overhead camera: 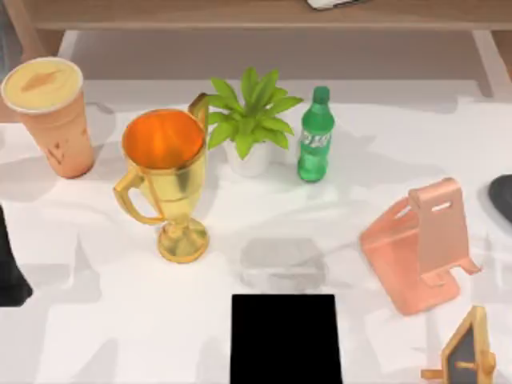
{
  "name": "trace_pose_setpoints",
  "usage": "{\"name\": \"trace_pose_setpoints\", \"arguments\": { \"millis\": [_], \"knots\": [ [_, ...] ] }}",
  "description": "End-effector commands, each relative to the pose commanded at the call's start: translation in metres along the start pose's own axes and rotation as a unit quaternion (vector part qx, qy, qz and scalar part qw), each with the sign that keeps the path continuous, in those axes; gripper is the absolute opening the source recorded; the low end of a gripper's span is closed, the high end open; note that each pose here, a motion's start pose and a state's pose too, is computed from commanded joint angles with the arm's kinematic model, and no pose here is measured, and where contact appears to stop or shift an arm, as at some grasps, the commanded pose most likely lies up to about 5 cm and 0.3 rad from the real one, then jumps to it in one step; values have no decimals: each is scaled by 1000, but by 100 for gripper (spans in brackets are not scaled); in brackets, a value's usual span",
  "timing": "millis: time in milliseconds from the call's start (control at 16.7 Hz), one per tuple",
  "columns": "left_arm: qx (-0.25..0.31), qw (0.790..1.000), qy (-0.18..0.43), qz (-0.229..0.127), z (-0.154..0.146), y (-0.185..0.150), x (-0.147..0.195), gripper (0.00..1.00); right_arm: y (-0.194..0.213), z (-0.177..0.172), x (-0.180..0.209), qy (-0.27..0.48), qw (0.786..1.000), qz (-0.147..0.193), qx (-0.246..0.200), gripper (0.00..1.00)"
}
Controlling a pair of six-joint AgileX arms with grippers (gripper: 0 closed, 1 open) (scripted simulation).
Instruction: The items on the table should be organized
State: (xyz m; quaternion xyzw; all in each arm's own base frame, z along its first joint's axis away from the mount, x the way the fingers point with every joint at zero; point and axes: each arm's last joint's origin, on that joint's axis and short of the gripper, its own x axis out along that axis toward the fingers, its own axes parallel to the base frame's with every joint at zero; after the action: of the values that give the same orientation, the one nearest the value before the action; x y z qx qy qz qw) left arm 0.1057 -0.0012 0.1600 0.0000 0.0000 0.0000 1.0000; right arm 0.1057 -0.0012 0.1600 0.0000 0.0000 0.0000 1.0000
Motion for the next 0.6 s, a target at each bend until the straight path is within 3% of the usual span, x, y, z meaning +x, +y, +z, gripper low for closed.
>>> {"name": "trace_pose_setpoints", "arguments": {
  "millis": [300,600],
  "knots": [
    [0,1000,0,0,0,0,0,100,-1,11,1,25,1000,-10,-11,100],
    [0,1000,0,0,0,0,0,100,-4,55,17,155,986,-18,-59,100]
  ]
}}
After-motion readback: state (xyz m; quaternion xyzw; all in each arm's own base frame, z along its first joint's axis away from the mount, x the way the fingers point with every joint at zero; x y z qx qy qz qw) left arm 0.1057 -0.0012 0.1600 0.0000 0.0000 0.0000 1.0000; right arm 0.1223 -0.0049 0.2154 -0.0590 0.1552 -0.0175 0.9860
